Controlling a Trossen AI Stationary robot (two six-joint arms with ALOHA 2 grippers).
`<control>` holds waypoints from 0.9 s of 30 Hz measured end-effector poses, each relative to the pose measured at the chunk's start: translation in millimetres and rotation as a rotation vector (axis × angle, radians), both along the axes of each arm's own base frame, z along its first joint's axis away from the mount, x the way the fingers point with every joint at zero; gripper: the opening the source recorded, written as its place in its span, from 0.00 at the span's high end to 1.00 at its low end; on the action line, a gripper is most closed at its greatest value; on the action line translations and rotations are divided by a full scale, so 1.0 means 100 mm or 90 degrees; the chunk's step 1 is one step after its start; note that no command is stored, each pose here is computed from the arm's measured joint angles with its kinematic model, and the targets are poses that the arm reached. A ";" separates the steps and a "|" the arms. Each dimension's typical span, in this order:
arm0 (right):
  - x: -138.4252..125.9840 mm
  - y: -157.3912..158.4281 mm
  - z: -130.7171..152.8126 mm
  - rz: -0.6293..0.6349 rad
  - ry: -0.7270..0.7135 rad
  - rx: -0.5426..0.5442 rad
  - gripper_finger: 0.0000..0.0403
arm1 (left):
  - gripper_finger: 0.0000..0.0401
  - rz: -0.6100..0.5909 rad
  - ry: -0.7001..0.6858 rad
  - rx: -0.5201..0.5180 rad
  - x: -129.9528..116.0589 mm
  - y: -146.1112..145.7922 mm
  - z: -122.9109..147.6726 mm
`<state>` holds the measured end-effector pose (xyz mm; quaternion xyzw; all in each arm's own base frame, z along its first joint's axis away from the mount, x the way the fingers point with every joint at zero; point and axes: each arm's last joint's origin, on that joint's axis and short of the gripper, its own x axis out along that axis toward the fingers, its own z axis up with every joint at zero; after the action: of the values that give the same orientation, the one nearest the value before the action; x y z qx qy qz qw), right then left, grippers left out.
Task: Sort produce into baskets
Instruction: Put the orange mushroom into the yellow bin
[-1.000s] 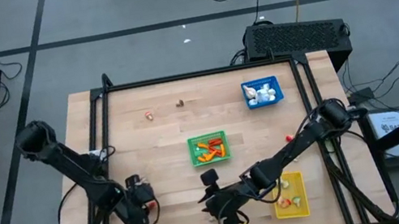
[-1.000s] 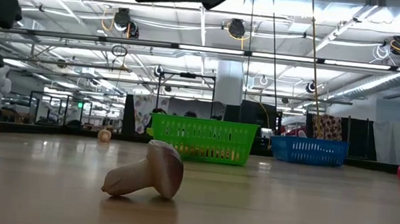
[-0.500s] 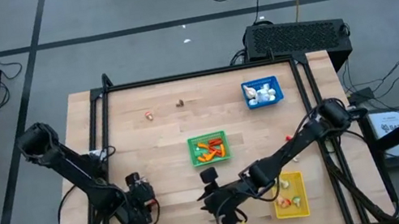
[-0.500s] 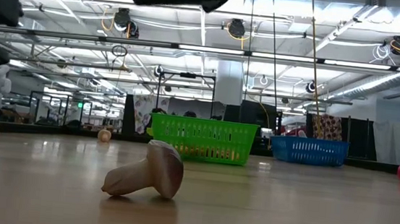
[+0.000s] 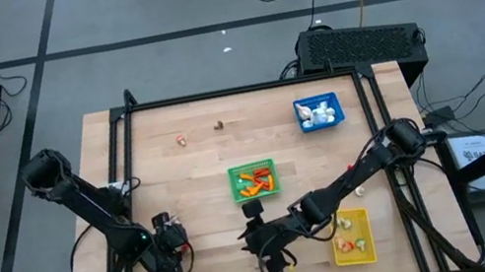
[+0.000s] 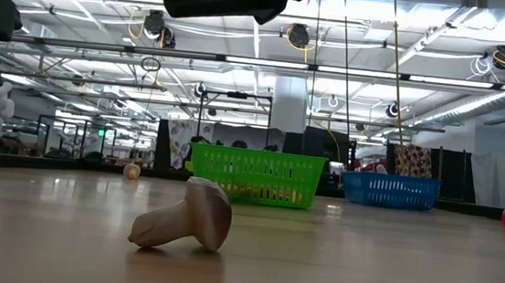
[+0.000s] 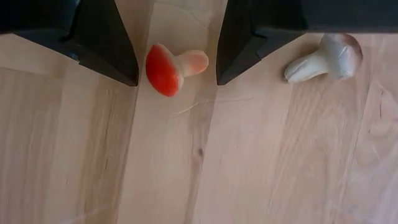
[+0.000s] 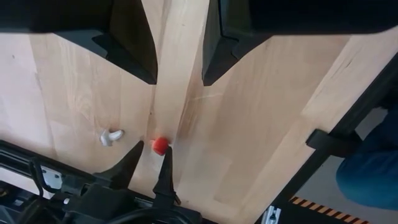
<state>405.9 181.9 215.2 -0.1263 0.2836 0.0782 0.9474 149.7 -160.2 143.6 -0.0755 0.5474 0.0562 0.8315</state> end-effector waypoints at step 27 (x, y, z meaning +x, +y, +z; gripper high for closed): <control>0.02 0.01 0.02 0.003 -0.023 0.008 0.71 | 0.82 -0.086 -0.069 0.041 0.17 -0.15 -0.04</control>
<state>408.3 182.6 217.6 -0.1225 0.2657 0.0797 0.9529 166.3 -175.6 140.0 -0.0144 0.5037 0.0132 0.8637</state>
